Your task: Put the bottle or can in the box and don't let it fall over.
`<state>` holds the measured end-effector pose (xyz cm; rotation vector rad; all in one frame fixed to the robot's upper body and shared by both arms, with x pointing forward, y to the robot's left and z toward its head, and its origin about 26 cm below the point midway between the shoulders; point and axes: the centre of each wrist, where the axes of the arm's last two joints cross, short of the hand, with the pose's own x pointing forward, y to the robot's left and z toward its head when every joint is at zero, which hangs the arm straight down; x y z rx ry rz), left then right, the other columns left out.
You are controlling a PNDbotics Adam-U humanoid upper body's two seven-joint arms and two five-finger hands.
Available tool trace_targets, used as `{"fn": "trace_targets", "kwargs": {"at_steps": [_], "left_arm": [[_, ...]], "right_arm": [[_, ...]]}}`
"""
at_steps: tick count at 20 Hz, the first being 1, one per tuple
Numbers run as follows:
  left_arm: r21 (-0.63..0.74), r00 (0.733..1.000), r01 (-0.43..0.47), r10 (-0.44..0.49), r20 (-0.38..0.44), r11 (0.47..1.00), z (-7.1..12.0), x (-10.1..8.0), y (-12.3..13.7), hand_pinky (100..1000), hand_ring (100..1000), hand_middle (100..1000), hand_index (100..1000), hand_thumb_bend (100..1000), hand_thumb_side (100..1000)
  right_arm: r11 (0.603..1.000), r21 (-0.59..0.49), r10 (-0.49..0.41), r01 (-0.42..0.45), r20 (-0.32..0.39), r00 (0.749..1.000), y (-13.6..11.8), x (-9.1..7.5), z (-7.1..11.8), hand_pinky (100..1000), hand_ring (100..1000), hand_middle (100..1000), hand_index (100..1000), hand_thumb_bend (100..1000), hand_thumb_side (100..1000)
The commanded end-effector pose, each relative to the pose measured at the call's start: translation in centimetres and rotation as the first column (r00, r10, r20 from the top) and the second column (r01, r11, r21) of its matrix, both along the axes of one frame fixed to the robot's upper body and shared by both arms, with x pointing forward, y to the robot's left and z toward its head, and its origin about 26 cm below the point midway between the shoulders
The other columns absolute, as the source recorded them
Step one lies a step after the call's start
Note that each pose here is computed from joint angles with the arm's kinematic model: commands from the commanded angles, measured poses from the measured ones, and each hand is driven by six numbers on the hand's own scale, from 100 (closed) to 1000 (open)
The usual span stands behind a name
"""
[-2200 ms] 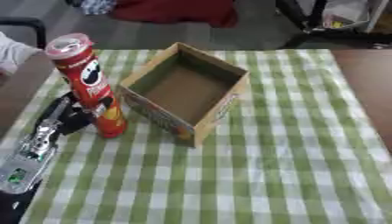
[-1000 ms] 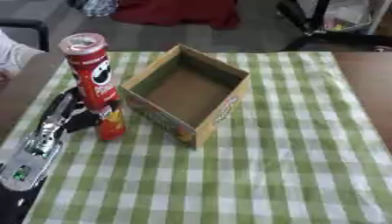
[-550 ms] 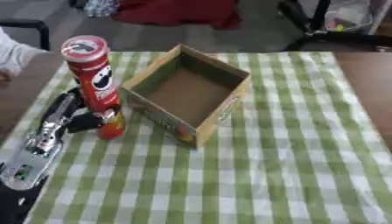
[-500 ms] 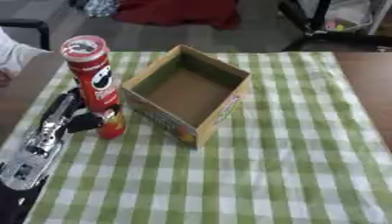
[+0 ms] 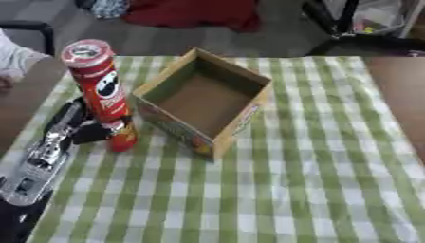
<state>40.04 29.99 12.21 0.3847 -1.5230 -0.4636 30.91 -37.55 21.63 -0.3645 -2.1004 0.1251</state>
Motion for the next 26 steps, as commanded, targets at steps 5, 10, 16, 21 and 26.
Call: {"fn": "trace_targets", "kwargs": {"at_steps": [5,10,16,21,26], "left_arm": [[0.004,0.999,-0.048,0.048,0.022,0.999,0.9,0.1,0.1,880,567,580,627,100,100],[0.002,0.995,-0.092,0.092,0.044,0.996,1.0,0.1,0.1,874,545,532,571,100,100],[0.023,0.989,-0.136,0.135,0.061,0.990,1.2,0.1,0.1,857,475,520,519,100,100],[0.036,0.985,-0.153,0.150,0.086,0.988,1.8,0.0,0.2,807,440,502,505,100,100],[0.052,0.980,-0.162,0.155,0.123,0.985,2.8,-0.3,0.6,771,423,491,493,100,100]], "right_arm": [[1.000,-0.027,-0.007,0.008,0.024,1.000,-0.2,-0.1,1.0,868,863,816,924,100,530],[1.000,-0.024,-0.011,0.012,0.025,1.000,-0.2,-0.1,1.0,868,862,813,923,100,530],[1.000,-0.024,-0.014,0.014,0.024,1.000,-0.2,-0.2,1.0,868,858,811,921,100,530],[1.000,-0.025,-0.014,0.014,0.024,1.000,-0.2,-0.2,1.0,869,854,807,920,100,529],[0.999,-0.028,-0.016,0.017,0.026,1.000,-0.3,-0.2,1.0,869,853,807,920,100,529]]}}
